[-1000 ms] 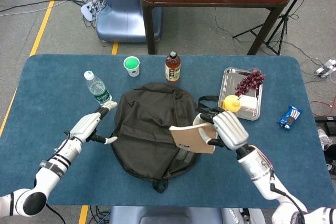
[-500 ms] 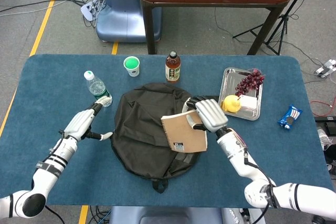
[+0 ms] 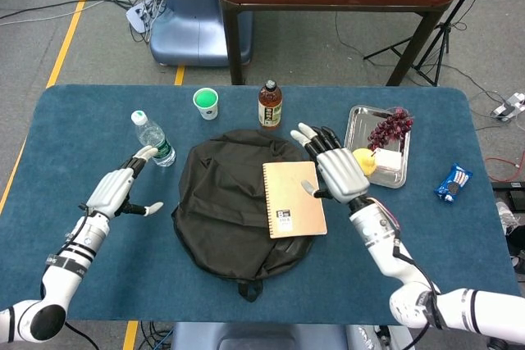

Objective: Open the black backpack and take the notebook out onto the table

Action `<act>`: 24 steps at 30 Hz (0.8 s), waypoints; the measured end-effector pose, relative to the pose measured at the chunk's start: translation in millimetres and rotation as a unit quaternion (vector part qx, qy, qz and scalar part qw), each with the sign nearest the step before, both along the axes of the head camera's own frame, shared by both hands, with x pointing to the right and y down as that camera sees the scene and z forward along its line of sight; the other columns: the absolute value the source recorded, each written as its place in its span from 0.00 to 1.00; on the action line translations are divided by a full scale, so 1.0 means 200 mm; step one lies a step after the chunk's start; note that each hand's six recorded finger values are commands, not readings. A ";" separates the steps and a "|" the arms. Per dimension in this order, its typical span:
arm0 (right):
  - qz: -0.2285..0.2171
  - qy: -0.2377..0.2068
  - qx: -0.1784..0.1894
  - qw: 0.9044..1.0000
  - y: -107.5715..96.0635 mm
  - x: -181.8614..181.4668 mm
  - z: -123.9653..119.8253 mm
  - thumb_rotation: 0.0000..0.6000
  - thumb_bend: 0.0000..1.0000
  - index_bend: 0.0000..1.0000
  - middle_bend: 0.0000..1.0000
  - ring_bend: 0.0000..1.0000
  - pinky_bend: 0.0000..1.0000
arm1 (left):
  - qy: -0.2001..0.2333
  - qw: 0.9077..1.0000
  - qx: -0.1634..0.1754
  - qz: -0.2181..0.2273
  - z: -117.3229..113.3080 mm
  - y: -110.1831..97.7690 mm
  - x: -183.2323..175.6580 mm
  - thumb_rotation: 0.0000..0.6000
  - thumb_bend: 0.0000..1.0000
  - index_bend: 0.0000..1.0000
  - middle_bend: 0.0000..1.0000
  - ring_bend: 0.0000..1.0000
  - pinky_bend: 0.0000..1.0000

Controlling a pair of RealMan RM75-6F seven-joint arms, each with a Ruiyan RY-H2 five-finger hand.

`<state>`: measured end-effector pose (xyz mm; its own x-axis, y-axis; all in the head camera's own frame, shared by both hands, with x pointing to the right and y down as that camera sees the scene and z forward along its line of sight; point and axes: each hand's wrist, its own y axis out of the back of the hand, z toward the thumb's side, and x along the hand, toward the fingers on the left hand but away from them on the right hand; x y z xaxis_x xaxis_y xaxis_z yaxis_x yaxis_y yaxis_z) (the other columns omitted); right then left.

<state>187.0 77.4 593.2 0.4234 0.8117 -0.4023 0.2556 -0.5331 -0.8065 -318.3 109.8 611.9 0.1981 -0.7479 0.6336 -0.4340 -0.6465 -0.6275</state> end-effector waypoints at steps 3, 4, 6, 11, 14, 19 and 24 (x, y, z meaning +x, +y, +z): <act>0.015 0.015 0.020 1.000 0.04 0.11 -0.05 1.00 0.30 0.09 0.17 0.10 0.14 | -0.007 1.000 0.004 -0.009 -0.01 0.02 -0.06 1.00 0.17 0.00 0.00 0.00 0.09; 0.020 0.021 0.024 0.999 0.05 0.15 -0.07 1.00 0.30 0.12 0.19 0.13 0.17 | -0.008 1.000 0.006 -0.013 -0.02 0.02 -0.08 1.00 0.17 0.00 0.00 0.00 0.09; 0.030 0.035 0.035 0.998 0.09 0.25 -0.10 1.00 0.30 0.20 0.27 0.22 0.25 | -0.012 1.000 0.016 -0.021 -0.04 0.03 -0.12 1.00 0.17 0.00 0.00 0.00 0.09; 0.054 0.064 0.041 0.996 0.21 0.47 -0.17 1.00 0.30 0.44 0.42 0.32 0.35 | -0.024 0.997 0.056 -0.037 -0.08 0.05 -0.23 1.00 0.17 0.11 0.01 0.07 0.09; 0.070 0.083 0.035 0.993 0.29 0.59 -0.19 1.00 0.30 0.45 0.42 0.32 0.35 | -0.041 0.995 0.084 -0.036 -0.09 0.07 -0.31 1.00 0.17 0.14 0.01 0.08 0.09; 0.093 0.110 0.013 0.989 0.41 0.77 -0.20 1.00 0.30 0.45 0.39 0.32 0.35 | -0.081 0.990 0.108 -0.039 -0.11 0.18 -0.46 1.00 0.17 0.15 0.01 0.08 0.09; 0.102 0.130 -0.015 0.986 0.51 0.90 -0.21 1.00 0.30 0.43 0.31 0.24 0.34 | -0.106 0.987 0.111 -0.044 -0.13 0.28 -0.53 1.00 0.17 0.15 0.01 0.08 0.09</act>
